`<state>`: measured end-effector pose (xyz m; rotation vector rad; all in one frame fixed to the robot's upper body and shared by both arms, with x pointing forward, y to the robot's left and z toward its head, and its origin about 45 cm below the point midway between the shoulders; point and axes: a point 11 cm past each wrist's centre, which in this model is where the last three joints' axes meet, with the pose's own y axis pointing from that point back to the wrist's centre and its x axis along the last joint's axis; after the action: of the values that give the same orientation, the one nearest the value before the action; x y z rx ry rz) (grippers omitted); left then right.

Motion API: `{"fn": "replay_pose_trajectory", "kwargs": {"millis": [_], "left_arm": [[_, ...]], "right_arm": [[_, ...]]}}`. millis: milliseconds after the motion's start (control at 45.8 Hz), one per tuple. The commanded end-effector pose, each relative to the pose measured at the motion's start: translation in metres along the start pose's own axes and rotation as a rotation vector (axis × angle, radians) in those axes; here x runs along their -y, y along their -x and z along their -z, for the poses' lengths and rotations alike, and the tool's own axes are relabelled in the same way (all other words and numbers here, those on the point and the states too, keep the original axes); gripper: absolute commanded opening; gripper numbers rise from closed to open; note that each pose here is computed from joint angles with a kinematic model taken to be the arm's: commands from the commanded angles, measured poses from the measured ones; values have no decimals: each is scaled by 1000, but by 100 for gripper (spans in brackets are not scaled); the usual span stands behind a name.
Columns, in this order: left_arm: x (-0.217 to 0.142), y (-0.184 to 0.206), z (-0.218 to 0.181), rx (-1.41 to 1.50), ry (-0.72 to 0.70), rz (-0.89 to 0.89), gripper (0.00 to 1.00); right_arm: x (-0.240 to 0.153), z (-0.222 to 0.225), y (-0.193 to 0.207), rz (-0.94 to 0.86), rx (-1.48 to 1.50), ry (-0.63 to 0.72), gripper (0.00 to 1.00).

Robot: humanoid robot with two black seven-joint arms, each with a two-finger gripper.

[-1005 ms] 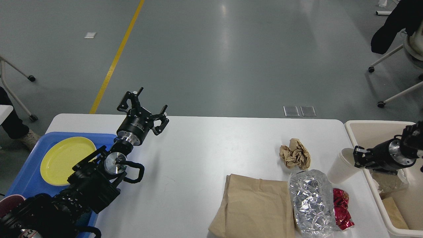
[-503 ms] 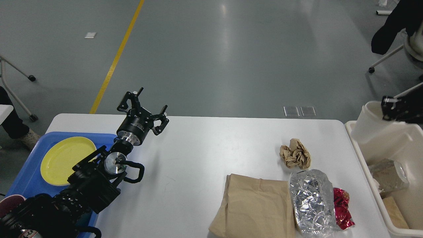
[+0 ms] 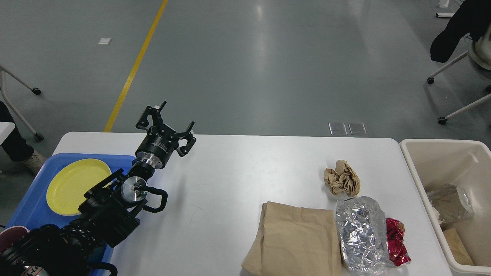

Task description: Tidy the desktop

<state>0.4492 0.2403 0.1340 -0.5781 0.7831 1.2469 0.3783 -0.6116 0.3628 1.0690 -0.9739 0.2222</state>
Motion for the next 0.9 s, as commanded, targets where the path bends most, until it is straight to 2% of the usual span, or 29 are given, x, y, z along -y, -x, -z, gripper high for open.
{"fn": "replay_pose_trajectory", "kwargs": {"millis": [0, 350, 372, 415, 437, 481, 612, 809, 874], "left_arm": [[0, 0, 0, 0, 0, 0, 98], [0, 0, 0, 0, 0, 0, 98], [0, 0, 0, 0, 0, 0, 98], [0, 0, 0, 0, 0, 0, 98], [0, 0, 0, 0, 0, 0, 98], [0, 0, 0, 0, 0, 0, 98], [0, 0, 0, 0, 0, 0, 98], [0, 0, 0, 0, 0, 0, 98], [0, 0, 0, 1, -1, 0, 98]], "right_arm": [[19, -17, 27, -54, -7, 28, 0], [66, -39, 131, 41, 78, 51, 0], [68, -40, 135, 42, 85, 53, 9], [71, -40, 138, 32, 87, 53, 41], [73, -37, 138, 24, 88, 47, 53], [77, -30, 139, 14, 89, 35, 66], [85, -17, 162, 49, 76, 17, 70], [87, -13, 166, 55, 76, 10, 70], [87, -12, 167, 60, 80, 7, 78]]}}
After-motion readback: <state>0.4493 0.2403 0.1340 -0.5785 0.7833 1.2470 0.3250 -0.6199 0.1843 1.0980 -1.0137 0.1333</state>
